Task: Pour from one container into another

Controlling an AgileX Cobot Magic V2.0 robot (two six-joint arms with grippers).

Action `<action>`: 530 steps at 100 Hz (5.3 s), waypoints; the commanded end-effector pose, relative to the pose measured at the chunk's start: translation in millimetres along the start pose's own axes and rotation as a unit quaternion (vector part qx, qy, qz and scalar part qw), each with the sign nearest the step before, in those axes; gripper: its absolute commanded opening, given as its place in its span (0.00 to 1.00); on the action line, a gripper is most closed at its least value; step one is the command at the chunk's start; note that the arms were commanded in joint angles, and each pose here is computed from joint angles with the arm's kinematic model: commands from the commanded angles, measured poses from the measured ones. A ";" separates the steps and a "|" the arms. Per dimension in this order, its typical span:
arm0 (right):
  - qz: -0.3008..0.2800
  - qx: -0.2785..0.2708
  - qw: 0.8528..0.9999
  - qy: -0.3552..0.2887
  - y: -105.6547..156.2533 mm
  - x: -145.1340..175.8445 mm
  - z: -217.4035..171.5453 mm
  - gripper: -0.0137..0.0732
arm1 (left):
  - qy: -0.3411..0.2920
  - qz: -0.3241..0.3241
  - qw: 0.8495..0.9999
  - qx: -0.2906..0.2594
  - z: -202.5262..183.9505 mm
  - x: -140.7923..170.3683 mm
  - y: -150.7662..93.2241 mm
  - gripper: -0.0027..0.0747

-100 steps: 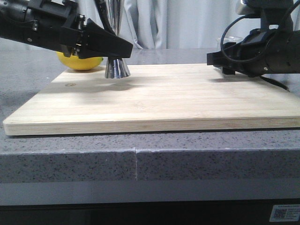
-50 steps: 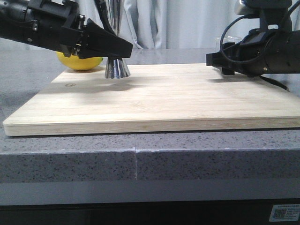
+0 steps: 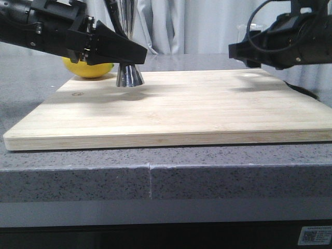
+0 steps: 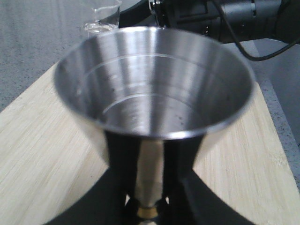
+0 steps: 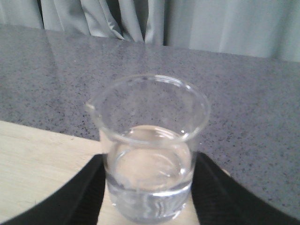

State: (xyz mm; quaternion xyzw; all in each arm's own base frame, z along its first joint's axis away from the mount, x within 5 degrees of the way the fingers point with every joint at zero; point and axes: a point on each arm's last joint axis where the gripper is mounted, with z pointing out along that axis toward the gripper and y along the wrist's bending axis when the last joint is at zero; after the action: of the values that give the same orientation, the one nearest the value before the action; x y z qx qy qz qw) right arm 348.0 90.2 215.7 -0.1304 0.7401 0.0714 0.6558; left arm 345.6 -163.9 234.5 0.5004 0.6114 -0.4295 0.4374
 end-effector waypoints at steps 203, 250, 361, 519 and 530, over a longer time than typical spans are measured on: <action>-0.207 -0.126 0.965 -0.100 55.9 -120.5 -93.2 0.52 | -0.061 0.044 0.991 0.108 37.6 -45.5 -50.7 0.02; -0.224 -0.134 0.959 -0.114 58.0 -122.2 -94.1 0.52 | -0.060 0.046 0.990 0.122 45.0 -46.7 -57.8 0.02; -0.276 -0.161 0.939 -0.128 68.4 -121.8 -96.9 0.52 | -0.056 0.048 0.990 0.123 45.0 -46.0 -58.0 0.02; -0.345 -0.172 0.915 -0.115 77.8 -128.3 -95.3 0.52 | -0.054 0.050 0.988 0.132 50.2 -46.7 -63.2 0.02; -0.346 -0.177 0.914 -0.115 80.9 -128.0 -96.1 0.52 | -0.054 0.050 0.988 0.132 50.2 -46.7 -63.2 0.02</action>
State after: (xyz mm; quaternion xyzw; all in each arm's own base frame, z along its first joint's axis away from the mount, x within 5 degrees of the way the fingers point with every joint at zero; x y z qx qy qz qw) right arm 252.8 151.2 325.1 -0.4921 0.5820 -0.0251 0.6469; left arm 305.2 -229.6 233.9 0.5637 0.5570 -0.4698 0.3890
